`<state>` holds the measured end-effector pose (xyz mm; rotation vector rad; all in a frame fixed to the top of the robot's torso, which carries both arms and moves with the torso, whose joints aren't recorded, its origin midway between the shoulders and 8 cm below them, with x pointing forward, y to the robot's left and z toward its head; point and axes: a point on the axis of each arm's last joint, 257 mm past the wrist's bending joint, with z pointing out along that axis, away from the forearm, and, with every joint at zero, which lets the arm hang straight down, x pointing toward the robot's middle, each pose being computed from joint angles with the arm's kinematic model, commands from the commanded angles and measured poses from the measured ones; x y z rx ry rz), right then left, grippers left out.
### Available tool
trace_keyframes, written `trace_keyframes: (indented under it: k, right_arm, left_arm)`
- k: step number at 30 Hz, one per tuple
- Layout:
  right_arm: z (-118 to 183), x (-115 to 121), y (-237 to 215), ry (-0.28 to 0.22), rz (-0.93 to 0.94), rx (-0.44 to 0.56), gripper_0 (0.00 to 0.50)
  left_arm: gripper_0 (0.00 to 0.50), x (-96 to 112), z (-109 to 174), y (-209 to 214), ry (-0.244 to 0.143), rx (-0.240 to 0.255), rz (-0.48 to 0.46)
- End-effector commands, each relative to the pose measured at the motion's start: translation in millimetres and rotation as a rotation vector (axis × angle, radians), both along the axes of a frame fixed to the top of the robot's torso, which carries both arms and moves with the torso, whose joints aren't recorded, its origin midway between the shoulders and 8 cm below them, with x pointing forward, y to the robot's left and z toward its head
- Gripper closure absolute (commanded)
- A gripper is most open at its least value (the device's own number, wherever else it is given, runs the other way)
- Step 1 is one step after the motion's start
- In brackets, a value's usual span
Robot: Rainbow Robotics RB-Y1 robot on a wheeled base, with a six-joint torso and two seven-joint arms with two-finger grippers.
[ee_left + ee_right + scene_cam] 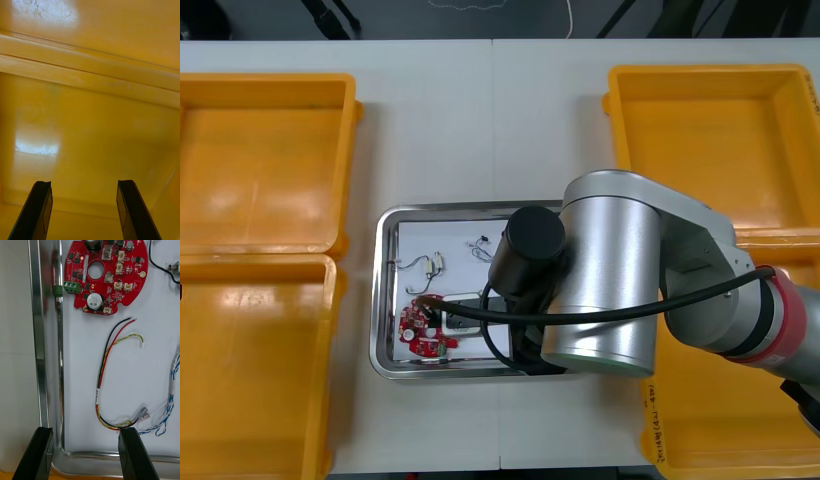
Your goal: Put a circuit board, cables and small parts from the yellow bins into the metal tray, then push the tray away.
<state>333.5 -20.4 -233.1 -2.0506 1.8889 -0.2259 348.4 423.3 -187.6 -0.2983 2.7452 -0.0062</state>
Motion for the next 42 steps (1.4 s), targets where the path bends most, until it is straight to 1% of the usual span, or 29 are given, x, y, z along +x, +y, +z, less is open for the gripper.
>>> trace_keyframes:
  k: [1,7,19,21,25,28,35,42]
  right_arm:
    - [1.6,-2.5,29.8,-0.029,0.071,0.004,0.0]
    - [-13.9,-3.1,38.2,-0.045,0.082,-0.014,0.0]
    - [-39.1,-13.9,45.8,-0.017,0.106,-0.047,0.0]
    - [-42.1,-14.7,46.5,-0.025,0.11,-0.056,0.0]
    - [-51.7,-15.6,45.4,-0.06,0.121,-0.089,0.0]
    - [-58.7,-16.6,47.2,-0.064,0.119,-0.1,0.0]
    - [-71.6,-19.7,55.0,-0.042,0.101,-0.083,0.0]
    - [-81.8,-19.5,56.0,-0.046,0.094,-0.079,0.0]
  left_arm:
    - [0.0,-7.4,8.1,13.4,0.014,0.091,-0.096]
    - [0.0,-7.4,8.1,13.4,0.014,0.091,-0.096]
    - [0.0,-7.4,8.1,13.4,0.014,0.091,-0.096]
    - [0.0,-7.4,8.1,13.4,0.014,0.091,-0.096]
    - [0.0,-7.4,8.1,13.4,0.014,0.091,-0.096]
    - [0.0,-7.4,8.1,13.4,0.014,0.091,-0.096]
    - [0.0,-7.4,8.1,13.4,0.014,0.091,-0.096]
    - [0.0,-7.4,8.1,13.4,0.014,0.091,-0.096]
